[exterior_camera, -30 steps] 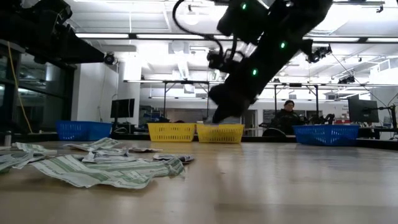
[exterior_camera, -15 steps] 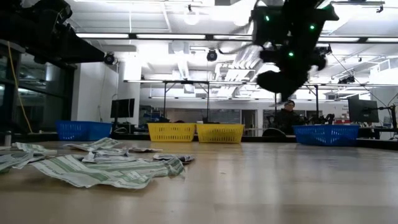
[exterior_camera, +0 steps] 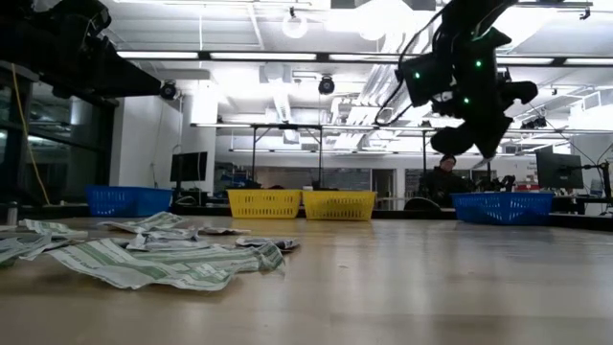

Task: Pick & Place First Aid Supplies
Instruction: Put the black towelette pack into the right blue bin

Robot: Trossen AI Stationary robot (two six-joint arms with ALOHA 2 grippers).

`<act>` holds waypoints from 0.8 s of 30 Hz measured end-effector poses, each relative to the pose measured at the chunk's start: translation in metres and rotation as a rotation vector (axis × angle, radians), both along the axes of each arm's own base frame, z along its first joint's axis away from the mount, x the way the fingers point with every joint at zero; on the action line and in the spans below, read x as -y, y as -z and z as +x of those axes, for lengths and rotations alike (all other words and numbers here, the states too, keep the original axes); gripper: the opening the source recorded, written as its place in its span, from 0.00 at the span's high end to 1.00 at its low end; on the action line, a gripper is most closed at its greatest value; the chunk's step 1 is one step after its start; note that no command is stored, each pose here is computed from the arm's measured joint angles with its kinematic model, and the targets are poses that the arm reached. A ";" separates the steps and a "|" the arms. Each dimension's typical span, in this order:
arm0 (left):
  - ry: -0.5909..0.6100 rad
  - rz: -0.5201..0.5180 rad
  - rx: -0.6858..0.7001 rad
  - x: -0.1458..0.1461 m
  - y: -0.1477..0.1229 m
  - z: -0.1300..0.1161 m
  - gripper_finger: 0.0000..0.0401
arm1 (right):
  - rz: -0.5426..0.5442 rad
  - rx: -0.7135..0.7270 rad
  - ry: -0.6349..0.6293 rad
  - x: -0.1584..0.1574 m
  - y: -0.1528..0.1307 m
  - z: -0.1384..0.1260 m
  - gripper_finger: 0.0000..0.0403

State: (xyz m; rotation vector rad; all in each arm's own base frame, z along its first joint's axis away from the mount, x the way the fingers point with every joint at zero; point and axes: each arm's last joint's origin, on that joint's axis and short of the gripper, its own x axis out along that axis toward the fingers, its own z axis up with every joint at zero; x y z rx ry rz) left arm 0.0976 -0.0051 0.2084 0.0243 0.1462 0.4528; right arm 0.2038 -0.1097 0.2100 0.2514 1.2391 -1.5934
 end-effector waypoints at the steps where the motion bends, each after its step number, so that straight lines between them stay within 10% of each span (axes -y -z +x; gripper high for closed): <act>1: 0.000 0.000 0.001 0.000 0.000 0.000 0.56 | 0.004 -0.007 0.023 0.004 0.000 -0.003 1.00; 24: 0.001 -0.001 0.000 0.000 0.000 0.000 0.56 | 0.107 0.021 0.150 0.076 0.004 -0.041 1.00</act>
